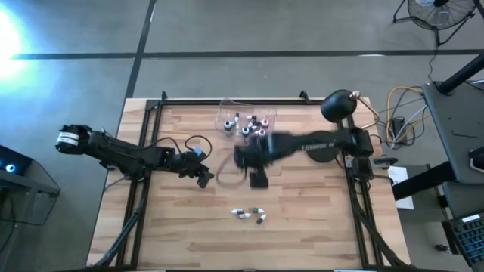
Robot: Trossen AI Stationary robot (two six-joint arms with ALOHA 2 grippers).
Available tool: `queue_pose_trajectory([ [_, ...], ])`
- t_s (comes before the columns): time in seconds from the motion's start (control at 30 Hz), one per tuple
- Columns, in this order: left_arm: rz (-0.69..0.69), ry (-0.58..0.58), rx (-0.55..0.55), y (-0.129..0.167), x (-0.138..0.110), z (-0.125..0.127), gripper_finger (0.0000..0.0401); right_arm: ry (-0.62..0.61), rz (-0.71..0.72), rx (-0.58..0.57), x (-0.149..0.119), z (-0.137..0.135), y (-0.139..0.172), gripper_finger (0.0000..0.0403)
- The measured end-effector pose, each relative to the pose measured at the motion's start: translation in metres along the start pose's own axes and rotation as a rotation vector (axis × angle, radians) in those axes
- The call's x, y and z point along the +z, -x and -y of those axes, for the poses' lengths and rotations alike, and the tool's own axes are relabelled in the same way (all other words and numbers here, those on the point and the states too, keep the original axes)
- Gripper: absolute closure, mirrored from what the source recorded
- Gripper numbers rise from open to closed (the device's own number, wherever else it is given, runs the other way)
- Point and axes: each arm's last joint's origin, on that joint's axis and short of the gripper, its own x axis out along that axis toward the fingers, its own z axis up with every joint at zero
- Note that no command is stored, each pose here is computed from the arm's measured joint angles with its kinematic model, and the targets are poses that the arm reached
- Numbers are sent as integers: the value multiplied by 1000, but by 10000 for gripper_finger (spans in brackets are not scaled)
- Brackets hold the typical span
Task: Pick & Place food coloring
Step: Put the small green food coloring bottle into the transparent bin
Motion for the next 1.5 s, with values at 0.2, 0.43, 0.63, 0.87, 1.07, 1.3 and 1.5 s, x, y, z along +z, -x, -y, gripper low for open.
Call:
queue_pose_trajectory([
  [0.2,3,-39,-1,0,0,0,183,15,-81,42,-19,-79,-27,170],
  [0.43,0,-74,-10,0,0,0,183,-42,-39,62,-40,-134,-47,170],
  [0.63,-31,-84,-38,0,-1,1,183,-202,-47,54,-55,-145,-64,162],
  [0.87,-55,-75,-61,0,-1,2,183,-205,-20,75,-61,-150,-85,161],
  [1.07,-51,-74,-70,0,-1,3,183,-207,-7,72,-70,-149,-99,171],
  [1.3,-53,-68,-69,0,-1,3,183,-205,-17,66,-76,-148,-110,188],
  [1.5,-52,-91,-69,0,-1,2,183,-198,-39,51,-77,-150,-120,222],
])
